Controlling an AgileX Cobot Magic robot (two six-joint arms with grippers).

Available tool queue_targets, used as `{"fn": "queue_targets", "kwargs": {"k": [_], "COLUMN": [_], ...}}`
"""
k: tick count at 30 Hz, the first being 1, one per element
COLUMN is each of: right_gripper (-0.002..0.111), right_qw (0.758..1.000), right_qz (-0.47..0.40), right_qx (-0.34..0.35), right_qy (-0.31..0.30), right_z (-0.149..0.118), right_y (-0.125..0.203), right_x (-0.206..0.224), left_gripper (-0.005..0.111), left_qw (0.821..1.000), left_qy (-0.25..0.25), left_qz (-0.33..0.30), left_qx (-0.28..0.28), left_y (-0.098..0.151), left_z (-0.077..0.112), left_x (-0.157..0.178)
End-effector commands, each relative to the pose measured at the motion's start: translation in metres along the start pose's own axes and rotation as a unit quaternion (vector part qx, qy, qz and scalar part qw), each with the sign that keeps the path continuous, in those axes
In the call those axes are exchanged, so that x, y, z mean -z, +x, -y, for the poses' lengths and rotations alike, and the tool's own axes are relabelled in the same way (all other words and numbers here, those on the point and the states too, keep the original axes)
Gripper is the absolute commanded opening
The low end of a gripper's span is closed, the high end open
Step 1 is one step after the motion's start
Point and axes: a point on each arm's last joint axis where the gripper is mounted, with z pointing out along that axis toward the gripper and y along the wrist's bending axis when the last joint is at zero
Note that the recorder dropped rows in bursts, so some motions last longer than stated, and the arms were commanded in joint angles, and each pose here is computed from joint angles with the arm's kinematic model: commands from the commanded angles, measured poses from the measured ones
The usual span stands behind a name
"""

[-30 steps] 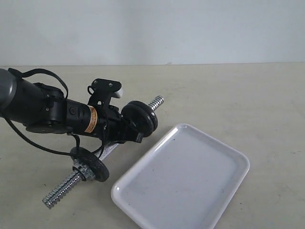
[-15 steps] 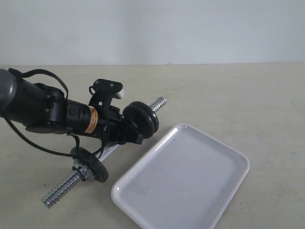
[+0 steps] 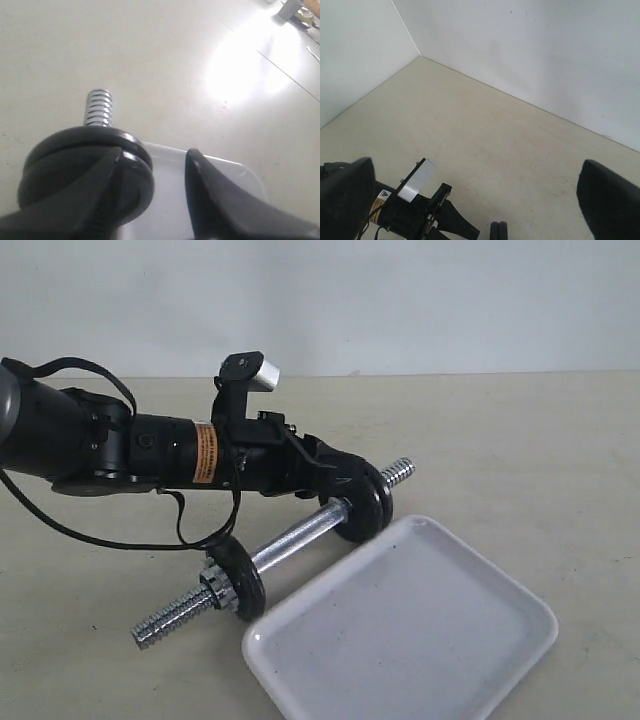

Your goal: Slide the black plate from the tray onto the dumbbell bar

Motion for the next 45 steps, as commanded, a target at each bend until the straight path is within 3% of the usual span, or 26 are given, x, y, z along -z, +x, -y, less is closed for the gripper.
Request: {"fn": "queue_targets", "kwargs": {"k": [1,29,37,41,45], "right_gripper": [0.104,0.104,0.104,0.104,0.104], "right_qw": [1.000,1.000,1.000,1.000,1.000], "right_qz": [0.005,0.004,0.001,0.002,0.006], "right_qx": [0.007,0.007,0.012,0.012,0.018], "right_qy": [0.002,0.002,0.007,0.007,0.005], "right_z": [-0.002,-0.002,-0.001,-0.002,-0.006], "right_y": [-0.002,-0.002,-0.001,-0.002,-0.003], "right_x": [0.002,0.002,0.003,0.003,0.006], "left_gripper": [0.039,0.039,0.039,0.039,0.039], "left_qw": [1.000,1.000,0.996,0.990,0.979], "left_qy": [0.004,-0.010,-0.019,-0.033,-0.046], "left_qz": [0.004,0.013,0.081,0.132,0.179], "left_qx": [0.002,0.011,-0.018,-0.039,-0.081], "left_y": [-0.002,-0.005,-0.051,-0.084,-0.116], "left_z": [0.001,-0.002,-0.008,-0.005,0.010], "left_x": [0.000,0.001,0.018,0.048,0.091]}}
